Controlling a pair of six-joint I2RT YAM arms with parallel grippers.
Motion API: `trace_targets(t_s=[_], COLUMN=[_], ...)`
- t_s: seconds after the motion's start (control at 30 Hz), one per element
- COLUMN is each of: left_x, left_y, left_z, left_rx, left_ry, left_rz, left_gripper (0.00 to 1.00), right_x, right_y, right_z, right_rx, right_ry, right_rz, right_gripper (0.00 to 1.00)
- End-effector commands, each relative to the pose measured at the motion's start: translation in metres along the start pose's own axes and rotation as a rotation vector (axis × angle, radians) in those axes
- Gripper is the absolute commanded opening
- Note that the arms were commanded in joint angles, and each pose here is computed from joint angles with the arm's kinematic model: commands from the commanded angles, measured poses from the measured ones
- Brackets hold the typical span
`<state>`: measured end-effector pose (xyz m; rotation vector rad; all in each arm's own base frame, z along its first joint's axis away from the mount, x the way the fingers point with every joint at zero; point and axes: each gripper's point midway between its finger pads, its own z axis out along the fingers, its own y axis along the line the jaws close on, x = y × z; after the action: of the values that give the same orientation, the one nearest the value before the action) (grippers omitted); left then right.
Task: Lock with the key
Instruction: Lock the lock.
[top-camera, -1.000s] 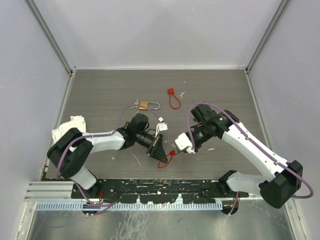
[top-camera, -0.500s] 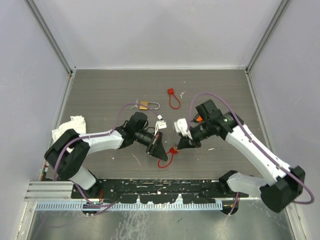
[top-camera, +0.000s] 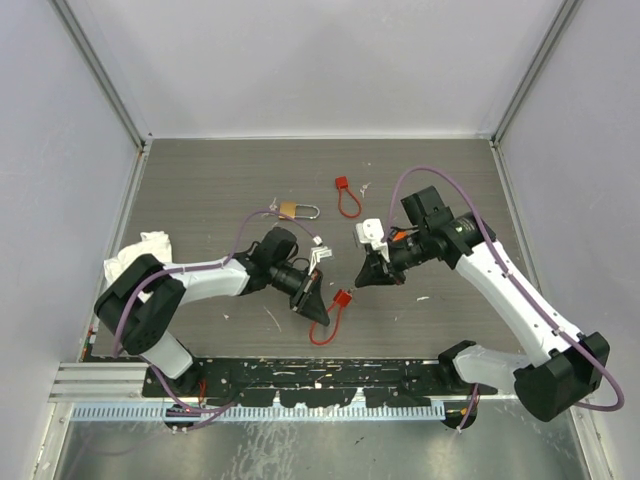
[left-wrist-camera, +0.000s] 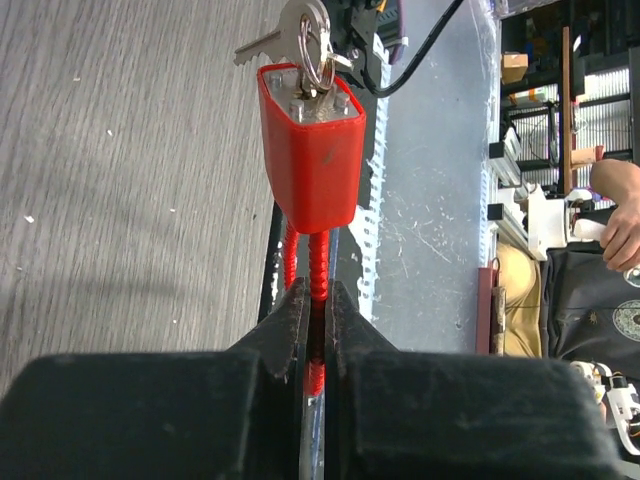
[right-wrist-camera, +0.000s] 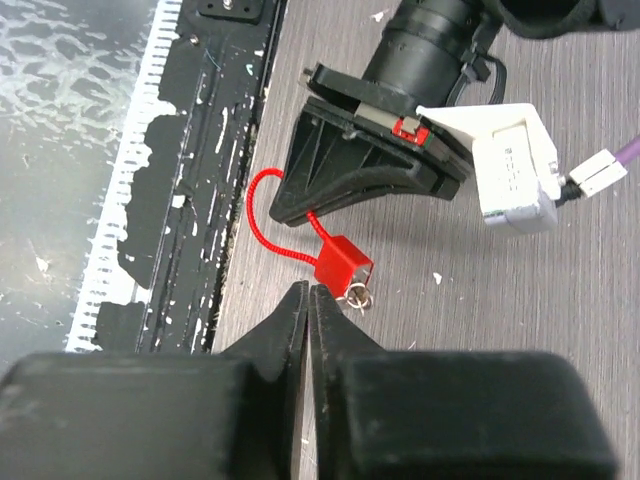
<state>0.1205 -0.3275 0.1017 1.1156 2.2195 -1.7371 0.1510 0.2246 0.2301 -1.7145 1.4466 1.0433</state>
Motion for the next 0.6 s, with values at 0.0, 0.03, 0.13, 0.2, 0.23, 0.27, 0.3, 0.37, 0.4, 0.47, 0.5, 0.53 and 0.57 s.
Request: trace_targets(t_s=[0.0, 0.03, 0.13, 0.2, 0.23, 0.27, 0.3, 0.37, 0.4, 0.47, 0.5, 0.53, 0.57], left_x=[-0.006, -0.007, -0.004, -0.002, -0.001, 0.001, 0.001, 0.002, 0.002, 0.002, 0.003, 0.003, 0.003], left_y=[-0.008, -0.008, -0.010, -0.012, -0.013, -0.015, -0.016, -0.019, -0.021, -0.024, -0.025, -0.026, -0.026], left_z=[-0.005, -0.006, -0.006, -0.005, -0.004, -0.002, -0.002, 0.000, 0.000, 0.001, 0.001, 0.001, 0.001], left_rx=[-0.002, -0.011, -0.030, -0.040, -0.045, -0.047, -0.051, -0.052, -0.052, -0.050, -0.049, -0.048, -0.047], left_ry=[-0.014, -0.011, 0.010, 0.027, 0.035, 0.043, 0.047, 0.055, 0.058, 0.060, 0.060, 0.060, 0.060], left_rz=[0.073, 0.076, 0.096, 0.106, 0.110, 0.115, 0.123, 0.131, 0.136, 0.144, 0.147, 0.150, 0.152], left_gripper=[0.00, 0.00, 0.00, 0.00, 0.00, 0.00, 0.00, 0.00, 0.00, 0.00, 0.00, 0.00, 0.00], right_x=[0.004, 0.010, 0.025, 0.031, 0.032, 0.032, 0.035, 0.041, 0.045, 0.053, 0.055, 0.057, 0.058], right_y=[-0.003, 0.001, 0.010, 0.007, 0.002, -0.002, -0.004, -0.005, -0.004, -0.003, -0.002, -0.002, 0.000], right_z=[0.001, 0.005, 0.015, 0.018, 0.020, 0.022, 0.024, 0.029, 0.031, 0.035, 0.036, 0.037, 0.038], right_rx=[0.051, 0.032, -0.017, -0.012, 0.001, 0.007, -0.002, -0.022, -0.036, -0.059, -0.064, -0.068, -0.074], right_ry=[-0.019, -0.024, -0.046, -0.046, -0.049, -0.051, -0.050, -0.047, -0.043, -0.035, -0.033, -0.035, -0.039], right_rz=[-0.019, -0.034, -0.088, -0.112, -0.105, -0.108, -0.105, -0.091, -0.088, -0.085, -0.086, -0.089, -0.088], right_gripper=[0.21, 0.30, 0.52, 0.57, 0.57, 0.58, 0.58, 0.58, 0.59, 0.60, 0.60, 0.60, 0.60])
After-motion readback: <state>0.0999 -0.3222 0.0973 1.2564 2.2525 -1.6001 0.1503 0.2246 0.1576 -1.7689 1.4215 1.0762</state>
